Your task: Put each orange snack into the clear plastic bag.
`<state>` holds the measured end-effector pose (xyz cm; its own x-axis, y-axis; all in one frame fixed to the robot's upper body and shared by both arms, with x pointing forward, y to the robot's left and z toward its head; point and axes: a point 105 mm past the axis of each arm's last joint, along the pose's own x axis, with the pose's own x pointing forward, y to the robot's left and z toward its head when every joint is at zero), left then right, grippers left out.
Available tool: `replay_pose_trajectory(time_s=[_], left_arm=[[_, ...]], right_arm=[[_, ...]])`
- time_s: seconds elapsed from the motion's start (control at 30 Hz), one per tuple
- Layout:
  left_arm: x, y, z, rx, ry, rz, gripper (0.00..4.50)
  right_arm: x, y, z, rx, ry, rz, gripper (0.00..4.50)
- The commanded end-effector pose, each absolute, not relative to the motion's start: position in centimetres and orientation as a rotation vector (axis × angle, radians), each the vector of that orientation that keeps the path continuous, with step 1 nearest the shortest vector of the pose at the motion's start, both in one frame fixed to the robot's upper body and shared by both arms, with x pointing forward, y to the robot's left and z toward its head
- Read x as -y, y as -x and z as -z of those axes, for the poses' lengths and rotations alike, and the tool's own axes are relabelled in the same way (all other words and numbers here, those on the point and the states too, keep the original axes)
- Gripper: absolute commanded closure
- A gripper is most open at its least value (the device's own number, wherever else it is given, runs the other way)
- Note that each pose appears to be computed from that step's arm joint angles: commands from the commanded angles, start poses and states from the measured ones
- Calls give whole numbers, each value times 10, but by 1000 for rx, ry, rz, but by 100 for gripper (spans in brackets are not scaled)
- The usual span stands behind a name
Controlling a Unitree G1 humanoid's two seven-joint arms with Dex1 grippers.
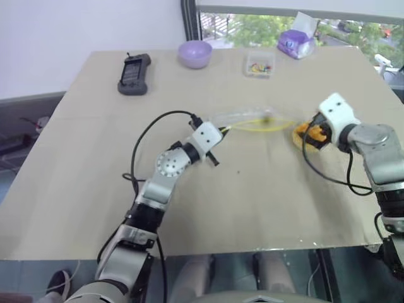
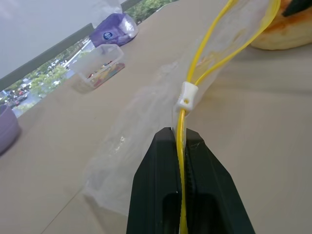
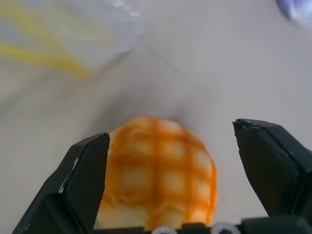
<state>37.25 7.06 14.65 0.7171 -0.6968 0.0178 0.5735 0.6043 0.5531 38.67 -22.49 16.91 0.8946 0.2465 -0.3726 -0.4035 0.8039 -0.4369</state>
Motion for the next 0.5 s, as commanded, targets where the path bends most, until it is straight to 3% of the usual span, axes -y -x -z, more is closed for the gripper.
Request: replay_pose_trajectory(time_s=[0.03,0.27,0.37,0.5], left_arm=[[-70,-372,-158,287,-555,732,450],[-72,-373,-158,285,-559,729,450],[-72,-373,-158,285,-561,728,450],[-71,-373,-158,287,-561,729,450]], right_arm=[[236,-387,-174,-328,336,-300,8],[220,-386,-154,-398,7,-345,8],[219,-385,-141,-446,-23,-341,8],[232,-382,-111,-558,118,-288,8]])
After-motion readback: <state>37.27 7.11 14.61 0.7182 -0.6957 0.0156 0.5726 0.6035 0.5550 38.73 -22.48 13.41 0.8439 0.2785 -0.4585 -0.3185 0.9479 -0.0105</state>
